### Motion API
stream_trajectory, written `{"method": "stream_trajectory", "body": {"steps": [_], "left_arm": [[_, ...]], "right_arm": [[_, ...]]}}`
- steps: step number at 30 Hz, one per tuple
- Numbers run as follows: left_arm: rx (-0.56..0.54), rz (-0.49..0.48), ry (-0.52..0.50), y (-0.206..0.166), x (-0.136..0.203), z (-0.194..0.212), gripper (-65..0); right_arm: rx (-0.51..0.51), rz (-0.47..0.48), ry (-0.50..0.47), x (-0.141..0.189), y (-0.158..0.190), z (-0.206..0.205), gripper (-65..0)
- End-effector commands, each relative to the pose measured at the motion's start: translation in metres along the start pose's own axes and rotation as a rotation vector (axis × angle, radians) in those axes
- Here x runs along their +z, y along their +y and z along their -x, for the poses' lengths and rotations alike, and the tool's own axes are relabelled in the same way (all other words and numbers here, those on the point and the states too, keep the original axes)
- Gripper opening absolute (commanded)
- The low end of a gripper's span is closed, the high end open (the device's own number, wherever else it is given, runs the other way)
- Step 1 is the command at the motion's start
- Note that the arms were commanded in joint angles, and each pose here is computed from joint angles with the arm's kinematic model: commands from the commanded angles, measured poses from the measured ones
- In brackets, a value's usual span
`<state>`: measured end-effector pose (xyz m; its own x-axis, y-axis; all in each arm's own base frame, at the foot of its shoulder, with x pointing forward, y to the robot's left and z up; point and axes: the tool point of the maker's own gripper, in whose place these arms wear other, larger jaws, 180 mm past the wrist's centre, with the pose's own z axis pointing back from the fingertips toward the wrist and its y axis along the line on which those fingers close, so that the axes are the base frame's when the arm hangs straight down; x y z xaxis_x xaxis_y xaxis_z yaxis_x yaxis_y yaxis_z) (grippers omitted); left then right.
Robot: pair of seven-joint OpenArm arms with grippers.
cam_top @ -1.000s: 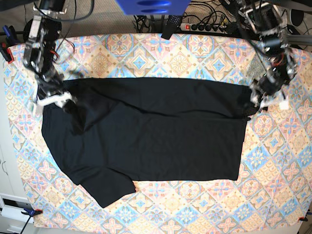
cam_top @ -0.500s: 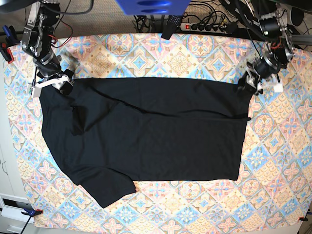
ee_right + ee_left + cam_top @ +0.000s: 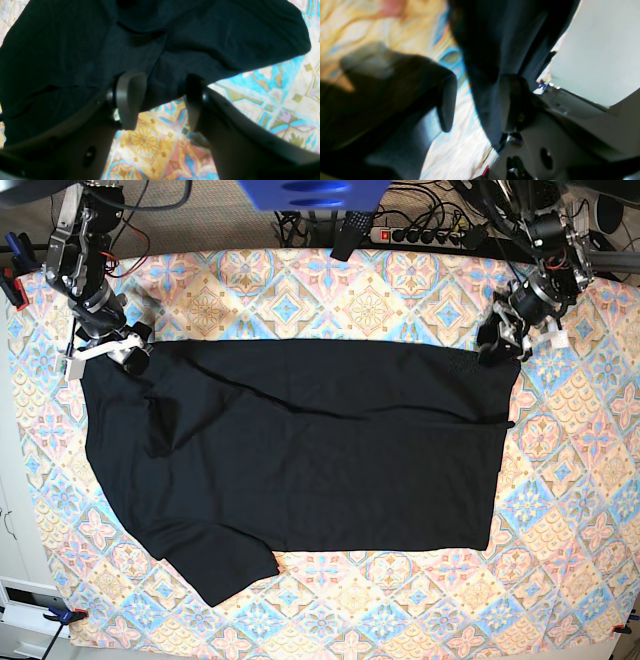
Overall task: Fold the T-shirt properly
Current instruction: 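Drag the shirt by its shoulder edge with both grippers, smoothing it flat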
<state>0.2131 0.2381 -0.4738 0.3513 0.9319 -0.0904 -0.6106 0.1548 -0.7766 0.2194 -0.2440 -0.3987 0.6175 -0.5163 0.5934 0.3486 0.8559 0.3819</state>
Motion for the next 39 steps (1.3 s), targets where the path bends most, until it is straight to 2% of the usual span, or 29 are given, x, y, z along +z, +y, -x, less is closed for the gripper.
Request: {"method": "stream_trajectory", "body": {"steps": [1,9,11,15,18,22,26,33,36,39], "left_arm": [[-0.009,-0.021,-0.025,0.000,-0.003,-0.009,-37.2],[0.054,0.008,-0.006,-0.012,-0.030,-0.013,-38.7],[0.051,0.020,-0.002,-0.017,-0.032,-0.014,-44.5],[0.054,0.032,0.000,-0.021,-0.033,-0.013,-64.4],[0.058,0.029,0.038,-0.019,-0.031,-0.007,-65.0],[0.067,0.023,0.079,-0.013,-0.027,0.002,-65.0],[0.082,0.044,0.078,-0.011,-0.016,0.004,-65.0],[0.026,0.043,0.066,-0.012,0.000,0.006,-65.0],[-0.006,0.040,0.054,-0.016,0.006,-0.002,-65.0],[-0.031,0.052,0.048,-0.023,0.009,-0.003,-65.0]], "right_arm": [[0.017,-0.017,-0.038,0.003,0.004,-0.013,-34.7],[0.016,-0.013,-0.028,0.004,0.002,-0.009,-34.7],[0.015,-0.009,-0.024,0.005,0.001,-0.007,-34.7],[0.007,0.006,-0.007,0.006,-0.006,0.000,-34.6],[0.005,0.013,-0.006,0.007,-0.009,0.001,-34.6],[-0.035,0.068,-0.002,0.008,-0.033,0.003,-34.5],[-0.073,0.120,0.003,0.010,-0.056,0.006,-34.3],[-0.093,0.137,0.025,0.007,-0.065,0.015,-34.2],[-0.138,0.141,0.043,-0.004,-0.070,0.020,-31.7],[-0.248,0.091,0.047,-0.017,-0.065,0.022,-28.3]]}}
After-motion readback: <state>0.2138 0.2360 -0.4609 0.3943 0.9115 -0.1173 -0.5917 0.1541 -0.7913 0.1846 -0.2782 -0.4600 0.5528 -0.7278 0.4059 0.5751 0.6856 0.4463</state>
